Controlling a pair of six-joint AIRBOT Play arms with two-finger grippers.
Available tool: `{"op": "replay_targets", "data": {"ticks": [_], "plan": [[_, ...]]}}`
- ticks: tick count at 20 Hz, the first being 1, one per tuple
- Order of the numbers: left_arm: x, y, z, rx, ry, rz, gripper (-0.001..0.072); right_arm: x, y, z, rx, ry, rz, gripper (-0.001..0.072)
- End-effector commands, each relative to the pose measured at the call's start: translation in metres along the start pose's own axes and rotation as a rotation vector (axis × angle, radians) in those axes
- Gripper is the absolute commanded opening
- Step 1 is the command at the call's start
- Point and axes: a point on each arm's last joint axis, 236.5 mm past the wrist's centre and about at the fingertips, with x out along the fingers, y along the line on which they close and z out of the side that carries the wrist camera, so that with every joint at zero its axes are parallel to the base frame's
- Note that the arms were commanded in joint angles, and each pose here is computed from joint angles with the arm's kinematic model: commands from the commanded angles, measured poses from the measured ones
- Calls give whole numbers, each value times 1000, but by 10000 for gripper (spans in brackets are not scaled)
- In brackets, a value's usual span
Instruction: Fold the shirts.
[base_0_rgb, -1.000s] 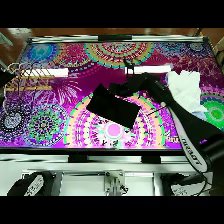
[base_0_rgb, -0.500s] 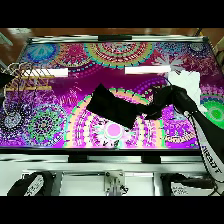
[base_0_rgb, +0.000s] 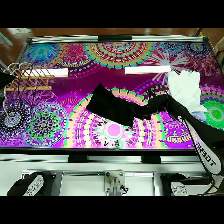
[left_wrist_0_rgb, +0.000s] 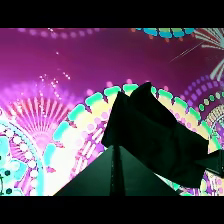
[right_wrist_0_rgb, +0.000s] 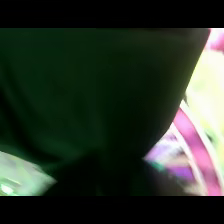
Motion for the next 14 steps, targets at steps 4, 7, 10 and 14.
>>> {"op": "replay_targets", "data": {"ticks": [4,7,10,14], "plan": [[2,2,0,-4,3,1,32,-62,77,94,-222,-256,139,64],[2,1,-2,-4,11,-1,33,-162,120,174,-290,-520,203,64],[2,1,-6,-4,31,-4,33,-269,132,229,-316,-773,221,64],[0,-2,-17,-3,76,-11,33,-380,94,279,-217,-1077,196,64]]}}
